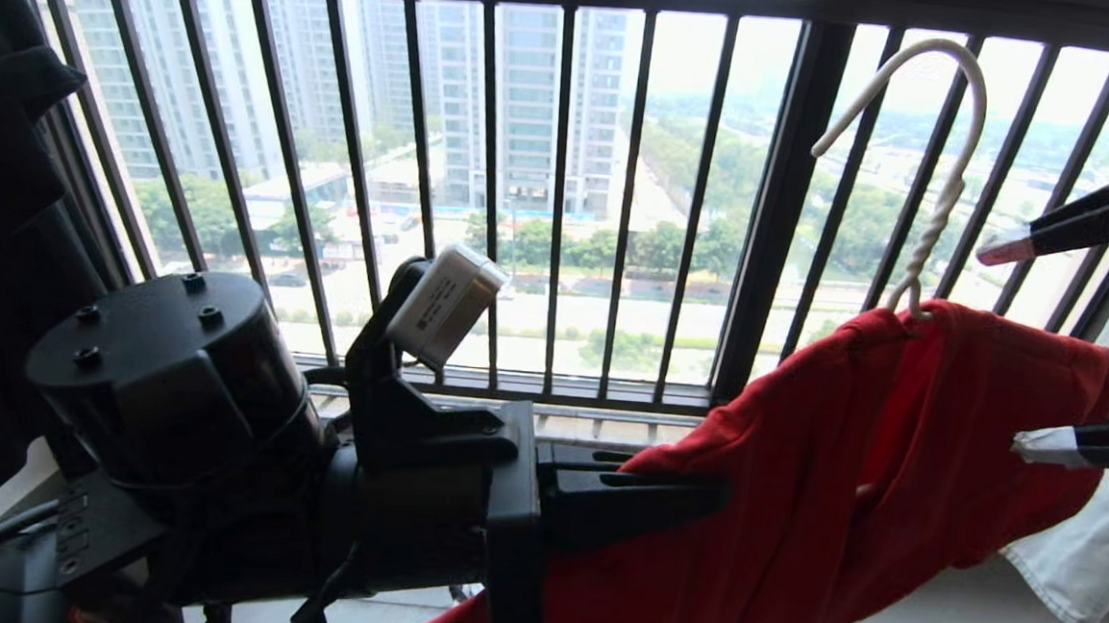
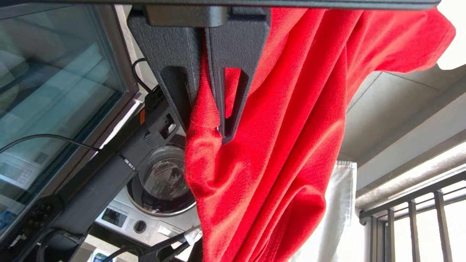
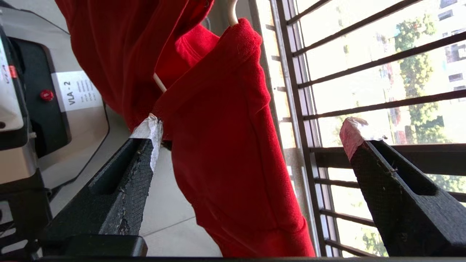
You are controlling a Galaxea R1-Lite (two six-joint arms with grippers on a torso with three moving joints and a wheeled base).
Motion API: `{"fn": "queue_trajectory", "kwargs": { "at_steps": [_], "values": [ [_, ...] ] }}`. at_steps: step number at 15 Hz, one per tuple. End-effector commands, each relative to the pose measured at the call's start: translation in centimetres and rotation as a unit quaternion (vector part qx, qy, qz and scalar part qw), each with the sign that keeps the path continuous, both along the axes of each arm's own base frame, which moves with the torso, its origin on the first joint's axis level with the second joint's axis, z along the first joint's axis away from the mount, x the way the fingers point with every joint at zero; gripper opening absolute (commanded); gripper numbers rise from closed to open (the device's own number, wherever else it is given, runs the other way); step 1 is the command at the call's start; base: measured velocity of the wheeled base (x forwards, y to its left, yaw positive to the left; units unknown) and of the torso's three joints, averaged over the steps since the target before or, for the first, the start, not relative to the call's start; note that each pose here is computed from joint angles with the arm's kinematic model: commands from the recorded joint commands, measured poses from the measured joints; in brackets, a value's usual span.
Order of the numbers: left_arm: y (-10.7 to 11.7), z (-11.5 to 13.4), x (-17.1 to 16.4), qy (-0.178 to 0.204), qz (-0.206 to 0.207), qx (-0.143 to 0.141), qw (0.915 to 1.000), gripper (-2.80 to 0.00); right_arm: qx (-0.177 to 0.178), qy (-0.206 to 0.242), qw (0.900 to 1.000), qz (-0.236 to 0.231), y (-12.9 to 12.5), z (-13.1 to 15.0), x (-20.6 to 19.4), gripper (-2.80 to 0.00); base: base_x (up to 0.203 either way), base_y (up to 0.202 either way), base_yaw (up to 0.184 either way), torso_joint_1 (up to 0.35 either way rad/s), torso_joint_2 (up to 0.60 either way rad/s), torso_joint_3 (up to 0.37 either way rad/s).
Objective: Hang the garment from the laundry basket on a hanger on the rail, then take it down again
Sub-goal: Hang the clothes rack on the clothesline
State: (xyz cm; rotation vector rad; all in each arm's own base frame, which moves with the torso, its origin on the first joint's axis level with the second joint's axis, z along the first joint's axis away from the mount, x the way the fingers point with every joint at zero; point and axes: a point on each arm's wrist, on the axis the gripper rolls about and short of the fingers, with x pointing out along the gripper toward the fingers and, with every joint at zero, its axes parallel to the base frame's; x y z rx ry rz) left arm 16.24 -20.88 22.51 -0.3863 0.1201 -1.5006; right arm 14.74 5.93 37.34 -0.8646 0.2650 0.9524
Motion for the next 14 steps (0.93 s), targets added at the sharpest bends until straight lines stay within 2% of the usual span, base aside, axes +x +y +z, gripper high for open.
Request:
{"fn": "queue_trajectory", "kwargs": {
  "at_steps": [1,3,9,10,14],
  "values": [
    [0.5,0.5,-0.5,-0.007,-0.005,-0.008,0.9999,-2.80,-0.003,0.033,0.999,0.030,0.8,-0.8,0.6,0.00,0.000,0.000,0.000,0.000,0.00,0.000],
    [0.9,0.8,-0.8,-0.011,-0.010,-0.012,0.9998,-2.80,0.001,0.058,0.996,0.065,1.8,-1.2,0.8,0.00,0.000,0.000,0.000,0.000,0.00,0.000],
    [1.6,1.1,-1.4,-0.019,-0.016,-0.016,0.9996,-2.80,0.013,0.077,0.991,0.107,3.1,-1.6,1.5,0.00,0.000,0.000,0.000,0.000,0.00,0.000],
    [1.6,1.2,-1.5,-0.020,-0.016,-0.018,0.9995,-2.80,0.020,0.081,0.990,0.116,3.2,-1.7,1.5,-2.80,0.000,0.000,0.000,0.000,0.00,0.000],
    [1.9,1.7,-1.7,-0.025,-0.014,-0.025,0.9993,-2.80,0.034,0.095,0.988,0.120,3.5,-1.7,1.6,-2.80,0.000,0.000,0.000,0.000,0.00,0.000]
  ]
}}
